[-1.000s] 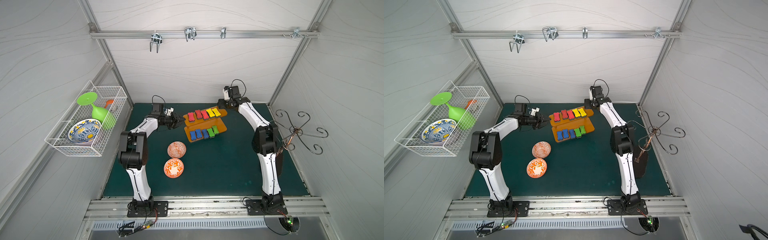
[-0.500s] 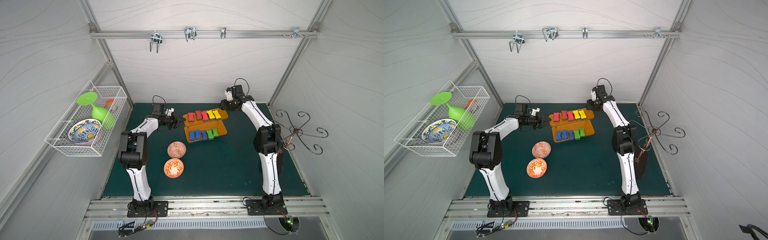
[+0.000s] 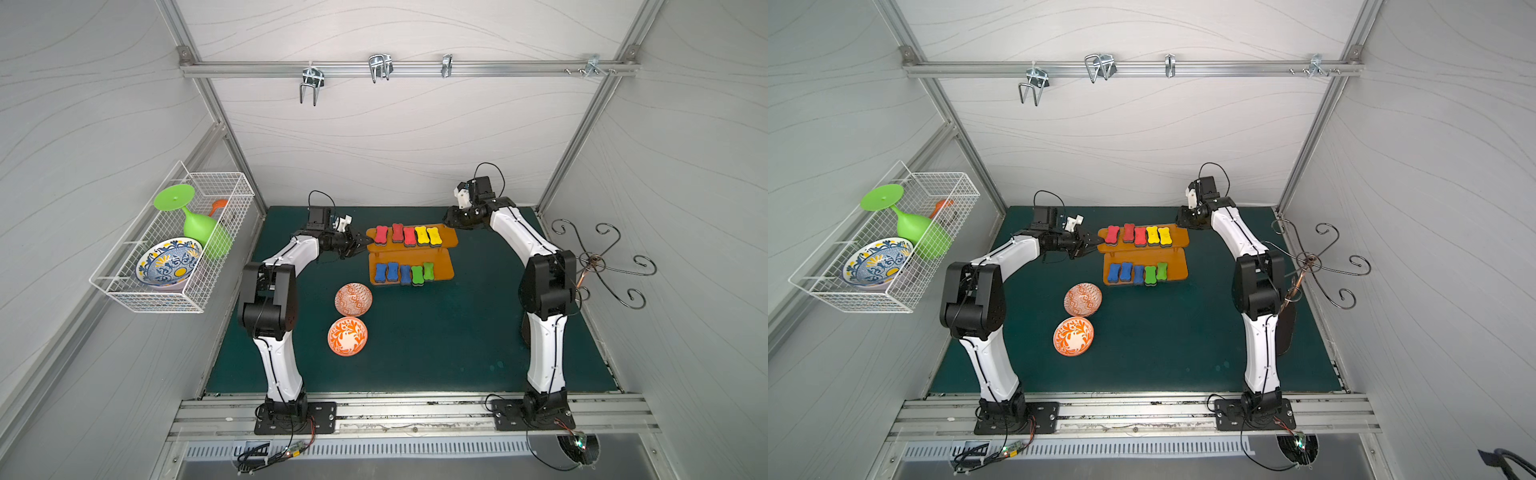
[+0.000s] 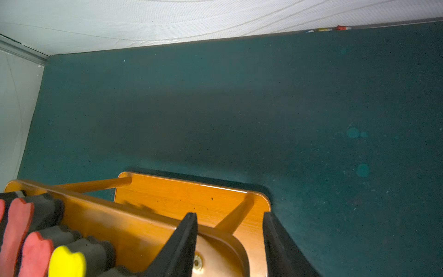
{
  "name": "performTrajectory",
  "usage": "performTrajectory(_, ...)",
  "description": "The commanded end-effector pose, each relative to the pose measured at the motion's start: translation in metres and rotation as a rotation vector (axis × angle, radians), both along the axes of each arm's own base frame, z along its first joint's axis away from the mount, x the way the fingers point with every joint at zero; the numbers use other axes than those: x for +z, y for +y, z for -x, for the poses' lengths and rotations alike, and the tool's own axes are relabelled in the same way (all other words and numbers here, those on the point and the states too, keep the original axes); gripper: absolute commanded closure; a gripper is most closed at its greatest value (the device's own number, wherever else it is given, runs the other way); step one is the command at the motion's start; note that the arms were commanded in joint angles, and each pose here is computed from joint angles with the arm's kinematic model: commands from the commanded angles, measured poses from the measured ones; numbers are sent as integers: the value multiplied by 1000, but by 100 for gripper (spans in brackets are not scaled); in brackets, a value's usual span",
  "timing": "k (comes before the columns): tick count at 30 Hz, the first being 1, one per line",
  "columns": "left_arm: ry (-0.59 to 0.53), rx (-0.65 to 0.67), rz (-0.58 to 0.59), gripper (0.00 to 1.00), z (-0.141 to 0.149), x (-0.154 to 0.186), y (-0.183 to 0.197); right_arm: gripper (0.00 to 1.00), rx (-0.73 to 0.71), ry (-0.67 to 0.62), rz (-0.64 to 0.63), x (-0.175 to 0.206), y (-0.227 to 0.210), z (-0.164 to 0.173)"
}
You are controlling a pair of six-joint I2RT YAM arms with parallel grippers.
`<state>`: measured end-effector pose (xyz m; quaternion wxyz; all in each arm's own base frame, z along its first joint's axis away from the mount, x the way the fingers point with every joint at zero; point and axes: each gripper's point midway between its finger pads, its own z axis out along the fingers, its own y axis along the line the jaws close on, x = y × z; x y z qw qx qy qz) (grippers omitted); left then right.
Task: Remove the whiteboard erasers from the shelf
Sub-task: Move the shelf to the center of the board.
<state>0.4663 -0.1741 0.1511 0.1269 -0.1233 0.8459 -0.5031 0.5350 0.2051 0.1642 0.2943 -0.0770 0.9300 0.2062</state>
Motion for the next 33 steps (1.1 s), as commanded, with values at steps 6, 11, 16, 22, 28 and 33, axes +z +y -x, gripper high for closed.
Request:
performTrajectory(6,-10,-11,-8,93,9,3,-5,52,-17,73,41,-9,-14,29)
performTrajectory(11,4,-14,-10,97,19,-3,-6,53,-20,73,40,-6,-17,33)
performTrajectory(16,13,-21,-18,100,32,-4,-5,53,-21,74,37,-5,-19,41)
performTrajectory(22,20,-24,-25,100,45,-3,-1,54,-11,77,37,-4,-16,54)
performTrajectory(28,32,5,-30,100,52,-6,12,54,-5,81,40,-6,-14,67)
performTrajectory(33,31,13,-54,100,62,-8,17,54,-9,74,45,-3,-16,72)
